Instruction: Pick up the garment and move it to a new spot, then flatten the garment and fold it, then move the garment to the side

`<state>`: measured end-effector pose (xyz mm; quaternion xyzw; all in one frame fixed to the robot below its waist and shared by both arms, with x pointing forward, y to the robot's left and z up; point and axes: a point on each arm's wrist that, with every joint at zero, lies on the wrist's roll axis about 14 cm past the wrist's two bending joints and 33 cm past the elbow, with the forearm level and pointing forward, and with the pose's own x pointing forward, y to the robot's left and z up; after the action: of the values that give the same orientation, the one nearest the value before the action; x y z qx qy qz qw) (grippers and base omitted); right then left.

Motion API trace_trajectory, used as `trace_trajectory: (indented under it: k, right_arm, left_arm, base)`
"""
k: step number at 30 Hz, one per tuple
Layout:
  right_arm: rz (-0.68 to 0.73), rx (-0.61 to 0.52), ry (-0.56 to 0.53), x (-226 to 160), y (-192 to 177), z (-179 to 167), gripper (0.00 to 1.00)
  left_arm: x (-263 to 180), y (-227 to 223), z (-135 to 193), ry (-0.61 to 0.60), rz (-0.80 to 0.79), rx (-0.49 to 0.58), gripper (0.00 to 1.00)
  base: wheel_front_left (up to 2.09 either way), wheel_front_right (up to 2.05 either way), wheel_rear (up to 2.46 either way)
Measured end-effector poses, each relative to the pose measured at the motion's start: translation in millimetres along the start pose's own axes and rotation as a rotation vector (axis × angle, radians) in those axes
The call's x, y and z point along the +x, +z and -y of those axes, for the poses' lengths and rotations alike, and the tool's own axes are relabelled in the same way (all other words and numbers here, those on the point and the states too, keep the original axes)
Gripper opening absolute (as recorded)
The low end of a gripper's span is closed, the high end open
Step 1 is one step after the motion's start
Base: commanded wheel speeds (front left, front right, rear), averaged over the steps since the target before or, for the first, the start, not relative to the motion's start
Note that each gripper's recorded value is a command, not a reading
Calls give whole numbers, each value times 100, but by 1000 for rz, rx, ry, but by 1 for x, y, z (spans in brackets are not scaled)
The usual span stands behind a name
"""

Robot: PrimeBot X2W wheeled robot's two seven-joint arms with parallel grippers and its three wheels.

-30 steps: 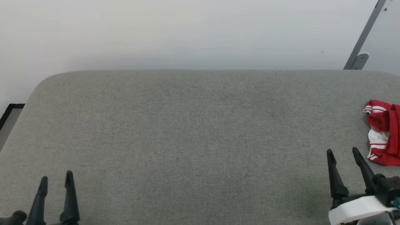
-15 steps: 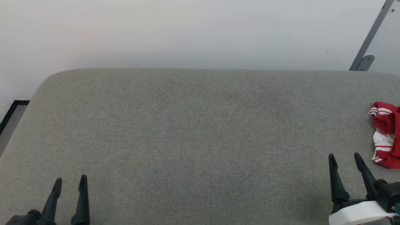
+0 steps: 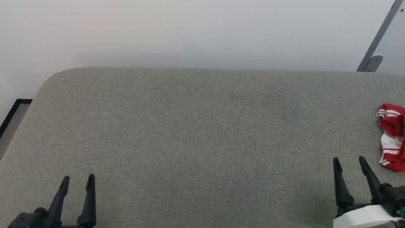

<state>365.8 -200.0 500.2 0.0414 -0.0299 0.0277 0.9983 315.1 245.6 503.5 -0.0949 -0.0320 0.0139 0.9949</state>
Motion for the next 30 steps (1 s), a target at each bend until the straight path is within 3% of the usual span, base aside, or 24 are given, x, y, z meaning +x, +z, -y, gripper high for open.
trace_trajectory:
  k: [8, 9, 15, 30]
  right_arm:
    - [-8, 3, 1, -2, -3, -1, 100]
    - [-9, 4, 2, -2, -3, -2, 0]
    - [-71, 30, -9, -9, -22, -3, 0]
    - [-93, 303, -86, -7, -26, 5, 0]
  left_arm:
    - [2, 2, 2, -7, 7, -5, 100]
    - [2, 3, 1, -5, 11, -5, 0]
    - [-6, -18, 4, 17, -48, -45, 0]
    - [5, -23, 2, 78, -65, -300, 0]
  base:
    - [0, 0, 0]
    - [0, 0, 0]
    - [0, 0, 0]
    - [0, 0, 0]
